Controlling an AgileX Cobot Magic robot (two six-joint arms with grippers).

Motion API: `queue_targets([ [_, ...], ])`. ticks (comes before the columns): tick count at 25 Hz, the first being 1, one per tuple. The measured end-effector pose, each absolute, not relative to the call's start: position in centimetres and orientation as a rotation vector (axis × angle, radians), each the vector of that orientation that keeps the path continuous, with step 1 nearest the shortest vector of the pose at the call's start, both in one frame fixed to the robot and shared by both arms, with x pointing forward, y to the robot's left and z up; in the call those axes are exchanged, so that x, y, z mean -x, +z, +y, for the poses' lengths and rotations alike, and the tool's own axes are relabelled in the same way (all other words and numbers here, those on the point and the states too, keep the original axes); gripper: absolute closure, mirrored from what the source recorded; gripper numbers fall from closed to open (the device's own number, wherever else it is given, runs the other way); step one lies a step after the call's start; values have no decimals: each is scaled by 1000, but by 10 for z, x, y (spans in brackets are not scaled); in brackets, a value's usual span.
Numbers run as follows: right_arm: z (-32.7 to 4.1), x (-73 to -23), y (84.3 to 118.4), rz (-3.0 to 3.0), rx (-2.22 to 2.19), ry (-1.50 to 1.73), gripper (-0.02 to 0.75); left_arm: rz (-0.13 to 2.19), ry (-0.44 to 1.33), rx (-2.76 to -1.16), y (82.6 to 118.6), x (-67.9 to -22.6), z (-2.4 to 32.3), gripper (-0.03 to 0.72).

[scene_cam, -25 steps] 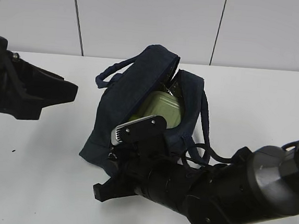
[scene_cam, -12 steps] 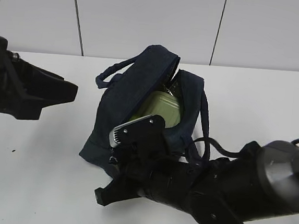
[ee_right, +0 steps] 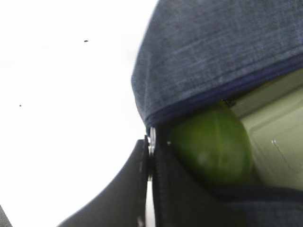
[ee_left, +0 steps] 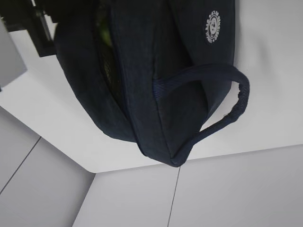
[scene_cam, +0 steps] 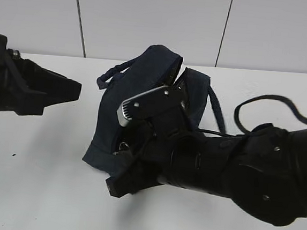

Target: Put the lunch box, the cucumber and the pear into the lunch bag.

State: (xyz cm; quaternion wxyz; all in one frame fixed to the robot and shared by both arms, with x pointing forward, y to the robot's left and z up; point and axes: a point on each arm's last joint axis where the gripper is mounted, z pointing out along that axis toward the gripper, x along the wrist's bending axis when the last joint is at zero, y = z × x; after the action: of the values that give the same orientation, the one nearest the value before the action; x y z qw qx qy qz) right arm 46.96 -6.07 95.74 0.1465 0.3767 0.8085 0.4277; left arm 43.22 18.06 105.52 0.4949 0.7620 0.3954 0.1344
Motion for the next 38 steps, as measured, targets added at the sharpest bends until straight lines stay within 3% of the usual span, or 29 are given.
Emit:
queue_targets([
  [12,-71,-459,997,2320,-987,1235,732,913,221,-2057,1016,-446,170,449],
  [20,-61,-471,1028,2295,-938,1242,732,626,349,-2180,1013,-447,169,449],
  [27,-60,-473,1032,2305,-926,1218,732,434,466,-2193,1014,-452,166,449],
  [38,-60,-472,1031,2310,-927,1207,732,517,426,-2184,991,-468,159,449],
])
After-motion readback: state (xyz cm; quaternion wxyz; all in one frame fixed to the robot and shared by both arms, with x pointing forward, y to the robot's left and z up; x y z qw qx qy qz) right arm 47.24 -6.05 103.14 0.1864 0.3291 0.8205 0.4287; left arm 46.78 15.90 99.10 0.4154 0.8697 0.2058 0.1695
